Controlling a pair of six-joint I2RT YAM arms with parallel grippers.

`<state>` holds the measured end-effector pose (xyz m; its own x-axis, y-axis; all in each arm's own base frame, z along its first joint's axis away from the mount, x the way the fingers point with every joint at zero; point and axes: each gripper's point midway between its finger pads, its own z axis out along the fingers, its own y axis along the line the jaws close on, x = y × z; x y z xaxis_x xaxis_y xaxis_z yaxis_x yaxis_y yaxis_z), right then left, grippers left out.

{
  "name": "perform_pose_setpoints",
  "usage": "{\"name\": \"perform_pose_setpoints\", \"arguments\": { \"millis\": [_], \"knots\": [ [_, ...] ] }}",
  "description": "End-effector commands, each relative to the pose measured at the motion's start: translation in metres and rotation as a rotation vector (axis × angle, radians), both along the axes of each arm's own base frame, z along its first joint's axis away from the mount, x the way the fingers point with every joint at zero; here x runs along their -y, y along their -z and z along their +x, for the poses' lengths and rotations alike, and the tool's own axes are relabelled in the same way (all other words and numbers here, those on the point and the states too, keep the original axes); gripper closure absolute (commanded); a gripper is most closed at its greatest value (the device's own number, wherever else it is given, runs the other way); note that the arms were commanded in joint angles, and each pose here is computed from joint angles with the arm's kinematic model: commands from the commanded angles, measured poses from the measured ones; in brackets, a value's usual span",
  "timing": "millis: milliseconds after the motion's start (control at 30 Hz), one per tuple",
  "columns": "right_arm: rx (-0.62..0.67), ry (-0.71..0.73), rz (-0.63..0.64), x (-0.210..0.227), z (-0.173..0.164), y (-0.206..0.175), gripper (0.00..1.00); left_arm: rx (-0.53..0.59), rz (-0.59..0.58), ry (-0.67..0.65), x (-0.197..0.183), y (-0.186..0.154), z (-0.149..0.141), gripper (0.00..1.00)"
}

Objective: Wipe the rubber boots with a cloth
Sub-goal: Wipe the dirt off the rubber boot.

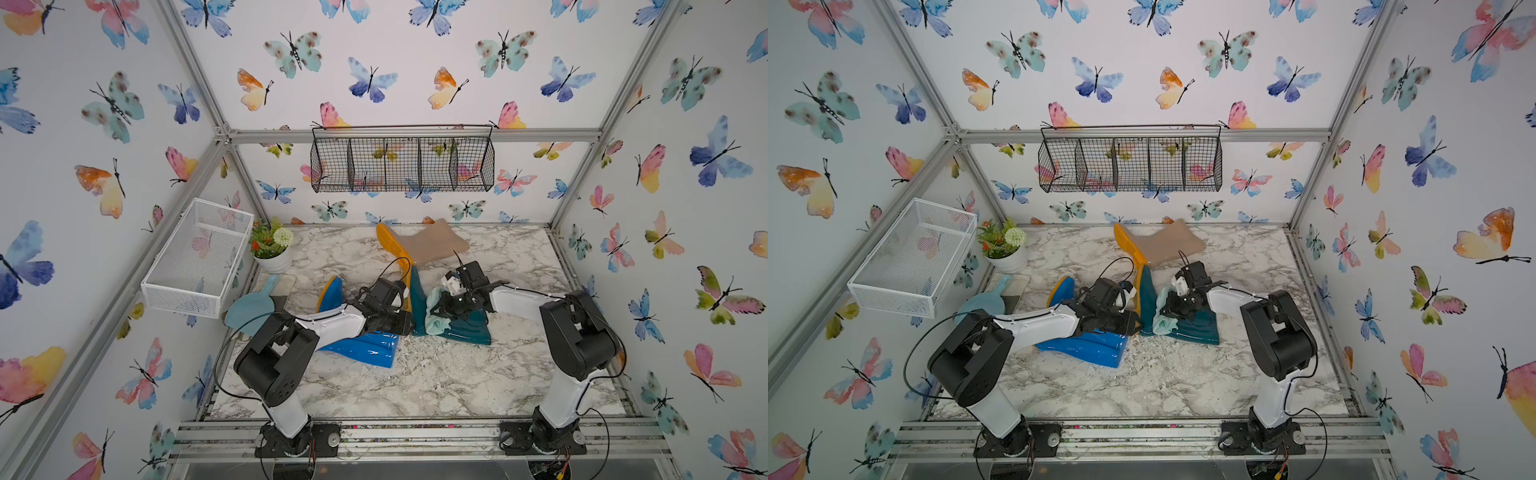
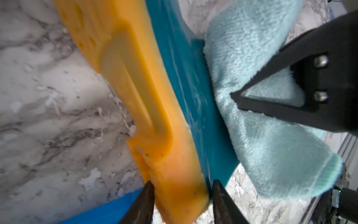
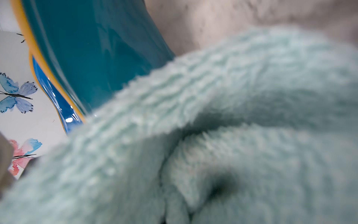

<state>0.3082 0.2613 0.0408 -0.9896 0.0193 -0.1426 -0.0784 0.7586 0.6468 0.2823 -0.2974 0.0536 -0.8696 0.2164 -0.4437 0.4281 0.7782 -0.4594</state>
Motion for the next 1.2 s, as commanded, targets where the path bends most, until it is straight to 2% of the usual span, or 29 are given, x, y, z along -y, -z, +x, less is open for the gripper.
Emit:
{"name": "perform_pose_setpoints", "arguments": {
  "millis": [0,100,233,333,433,567,667,767,933,1033,1100,1167],
  "knots": [
    [-0.081,0.038,-0.033,0.013,-0.029,0.015,0.98,-0.07,0.011,0.051,-0.004,0.012,-0.023,0.62],
    [-0.037,0.044,-0.018,0.008,-0.016,0.001,0.98,-0.07,0.005,0.061,-0.001,0.011,-0.021,0.8],
    [0.056,0.031,0.03,-0.017,0.029,-0.029,0.98,-0.054,0.007,0.075,0.0,0.007,-0.02,1.0],
    [0.127,0.019,0.093,-0.043,0.072,-0.047,0.98,-0.049,-0.002,0.098,0.002,0.005,-0.022,1.0],
    [0.199,0.003,0.098,-0.067,0.122,-0.064,0.98,-0.047,-0.008,0.122,0.005,0.003,-0.023,1.0],
    [0.216,-0.004,0.133,-0.089,0.159,-0.069,0.98,-0.043,-0.007,0.128,0.005,0.002,-0.024,1.0],
    [0.164,-0.003,0.134,-0.086,0.148,-0.053,0.98,-0.035,-0.008,0.124,0.004,0.0,-0.024,1.0],
    [0.112,-0.002,0.126,-0.072,0.111,-0.037,0.98,-0.028,-0.015,0.118,0.003,-0.002,-0.024,1.0],
    [0.036,-0.063,0.005,-0.04,0.017,-0.016,0.98,-0.023,-0.019,0.118,0.001,-0.002,-0.026,1.0],
    [0.006,-0.078,-0.023,-0.029,-0.03,-0.012,0.98,-0.02,-0.019,0.118,0.001,-0.002,-0.025,1.0],
    [0.0,-0.088,-0.014,-0.031,-0.045,-0.013,0.98,-0.022,-0.021,0.122,0.002,-0.001,-0.026,1.0],
    [0.011,-0.102,-0.008,-0.038,-0.043,-0.016,0.98,-0.025,-0.025,0.131,0.004,0.0,-0.026,1.0]
  ]
}}
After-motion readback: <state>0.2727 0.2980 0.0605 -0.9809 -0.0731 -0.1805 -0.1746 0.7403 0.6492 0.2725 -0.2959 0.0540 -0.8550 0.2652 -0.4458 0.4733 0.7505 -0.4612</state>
